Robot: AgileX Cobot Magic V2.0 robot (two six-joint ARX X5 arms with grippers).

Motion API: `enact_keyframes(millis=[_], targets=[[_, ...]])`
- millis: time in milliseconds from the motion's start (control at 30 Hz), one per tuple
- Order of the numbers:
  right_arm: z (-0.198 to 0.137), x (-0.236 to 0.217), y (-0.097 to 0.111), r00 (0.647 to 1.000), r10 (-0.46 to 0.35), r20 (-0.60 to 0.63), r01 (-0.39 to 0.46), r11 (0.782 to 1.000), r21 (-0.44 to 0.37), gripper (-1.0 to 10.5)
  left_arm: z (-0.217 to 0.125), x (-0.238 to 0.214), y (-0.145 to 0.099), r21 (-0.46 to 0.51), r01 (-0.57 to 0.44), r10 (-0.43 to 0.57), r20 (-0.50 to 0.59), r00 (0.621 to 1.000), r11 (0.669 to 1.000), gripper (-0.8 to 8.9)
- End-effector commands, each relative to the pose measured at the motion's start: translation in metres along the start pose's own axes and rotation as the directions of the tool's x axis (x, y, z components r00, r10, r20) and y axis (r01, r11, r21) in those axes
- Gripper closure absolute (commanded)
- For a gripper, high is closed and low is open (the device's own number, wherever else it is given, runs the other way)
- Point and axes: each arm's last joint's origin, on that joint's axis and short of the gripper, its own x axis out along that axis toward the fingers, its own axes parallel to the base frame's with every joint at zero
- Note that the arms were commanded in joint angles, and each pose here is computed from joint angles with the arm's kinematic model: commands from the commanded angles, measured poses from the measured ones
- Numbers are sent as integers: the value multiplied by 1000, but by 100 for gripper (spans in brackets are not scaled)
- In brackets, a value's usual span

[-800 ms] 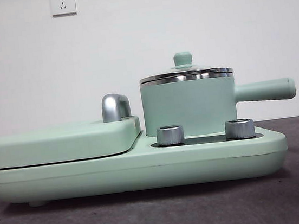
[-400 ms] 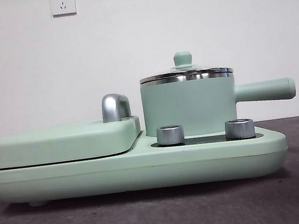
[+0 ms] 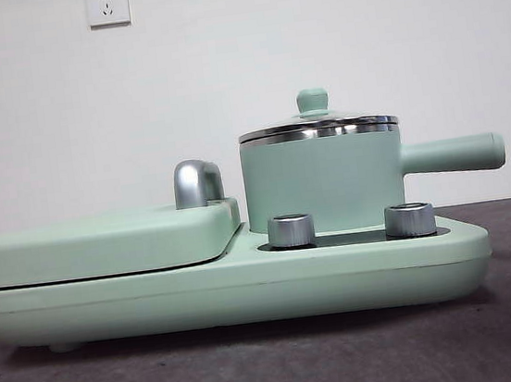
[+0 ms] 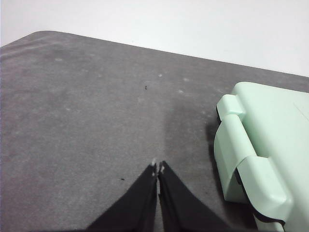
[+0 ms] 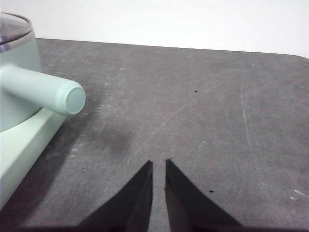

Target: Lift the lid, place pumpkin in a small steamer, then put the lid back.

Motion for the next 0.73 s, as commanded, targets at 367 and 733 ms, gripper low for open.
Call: enact_keyframes(millis=[367, 733], targets=[[0, 0, 0, 1000, -1, 10, 1, 1000, -13, 907, -6, 2, 1, 86, -3, 5, -22, 1000, 996, 805], [0, 0, 0, 1000, -1, 10, 1, 1000, -14, 907, -6, 2, 1, 138, -2, 5, -22, 1000, 990, 805]])
